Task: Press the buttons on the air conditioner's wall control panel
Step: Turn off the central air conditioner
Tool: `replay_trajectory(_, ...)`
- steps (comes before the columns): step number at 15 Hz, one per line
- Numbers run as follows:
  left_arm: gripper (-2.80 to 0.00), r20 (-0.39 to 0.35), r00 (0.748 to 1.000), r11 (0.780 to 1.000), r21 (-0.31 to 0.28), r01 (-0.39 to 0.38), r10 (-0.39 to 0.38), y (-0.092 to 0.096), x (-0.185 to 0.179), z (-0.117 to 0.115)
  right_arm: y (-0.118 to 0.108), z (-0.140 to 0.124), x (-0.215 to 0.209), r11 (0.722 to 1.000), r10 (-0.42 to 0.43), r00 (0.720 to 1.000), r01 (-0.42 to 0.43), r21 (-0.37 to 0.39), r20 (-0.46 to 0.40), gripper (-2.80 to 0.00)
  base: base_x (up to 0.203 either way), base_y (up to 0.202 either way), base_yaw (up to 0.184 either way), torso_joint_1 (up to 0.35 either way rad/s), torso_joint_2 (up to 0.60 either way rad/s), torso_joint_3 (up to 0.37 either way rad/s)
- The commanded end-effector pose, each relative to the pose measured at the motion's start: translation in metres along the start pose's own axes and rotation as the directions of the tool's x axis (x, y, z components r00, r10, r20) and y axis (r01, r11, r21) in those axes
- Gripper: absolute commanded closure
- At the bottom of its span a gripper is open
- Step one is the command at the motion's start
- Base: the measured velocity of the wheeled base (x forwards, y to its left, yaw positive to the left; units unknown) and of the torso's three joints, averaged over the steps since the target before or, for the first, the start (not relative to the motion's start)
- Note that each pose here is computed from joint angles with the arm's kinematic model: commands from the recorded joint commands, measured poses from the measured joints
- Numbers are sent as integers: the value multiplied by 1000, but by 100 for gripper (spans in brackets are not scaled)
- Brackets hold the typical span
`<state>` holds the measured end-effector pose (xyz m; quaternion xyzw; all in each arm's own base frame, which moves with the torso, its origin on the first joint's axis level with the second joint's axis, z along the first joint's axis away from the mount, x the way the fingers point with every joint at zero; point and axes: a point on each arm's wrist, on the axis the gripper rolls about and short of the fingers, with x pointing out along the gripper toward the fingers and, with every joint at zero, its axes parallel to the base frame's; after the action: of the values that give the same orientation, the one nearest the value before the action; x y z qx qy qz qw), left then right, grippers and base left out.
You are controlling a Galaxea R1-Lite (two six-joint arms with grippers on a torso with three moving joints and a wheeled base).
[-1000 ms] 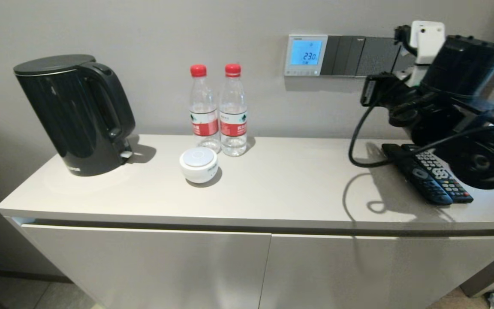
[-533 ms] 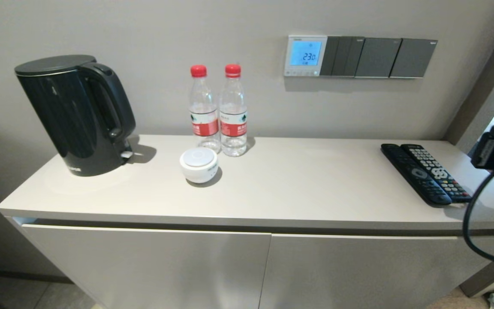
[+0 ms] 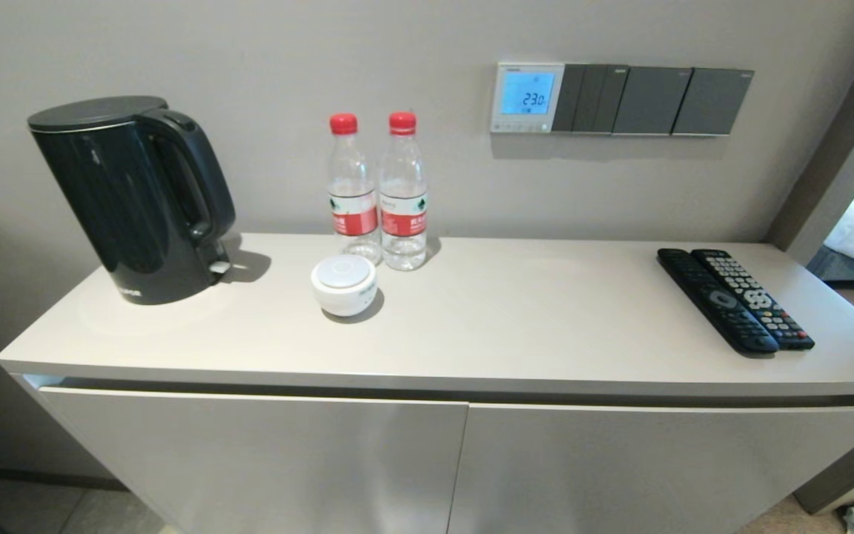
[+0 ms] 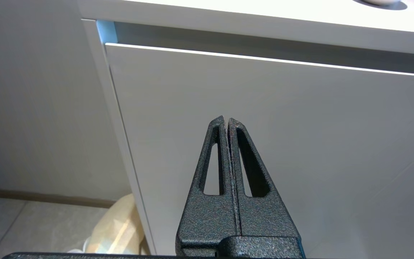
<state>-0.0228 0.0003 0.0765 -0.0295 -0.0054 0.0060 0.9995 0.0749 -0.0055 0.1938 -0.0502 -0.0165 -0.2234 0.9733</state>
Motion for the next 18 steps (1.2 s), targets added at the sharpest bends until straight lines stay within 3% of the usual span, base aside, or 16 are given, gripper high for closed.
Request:
replay_trajectory(1, 0, 0, 1000, 1000, -1, -1, 1, 0, 0, 0, -13, -10, -25, 999, -8, 999, 6, 37, 36, 0, 0, 0, 0, 0, 0, 0)
replay_trajectory(5, 0, 0, 1000, 1000, -1, 0, 0, 0, 0, 0, -23, -51, -50, 995, 16, 997, -8, 96, -82, 0, 0, 0, 0, 0, 0, 0)
replay_trajectory(8, 0, 0, 1000, 1000, -1, 0, 0, 0, 0, 0, -21, -77, -55, 993, 82, 988, -71, 91, -134, 0, 0, 0, 0, 0, 0, 0)
replay_trajectory(16, 0, 0, 1000, 1000, -1, 0, 0, 0, 0, 0, -25, -97, -68, 997, 50, 978, -37, 63, -202, 0, 0, 0, 0, 0, 0, 0)
replay_trajectory(18, 0, 0, 1000, 1000, -1, -1, 1, 0, 0, 0, -24, -97, -71, 994, 89, 977, -73, 86, -194, 0, 0, 0, 0, 0, 0, 0)
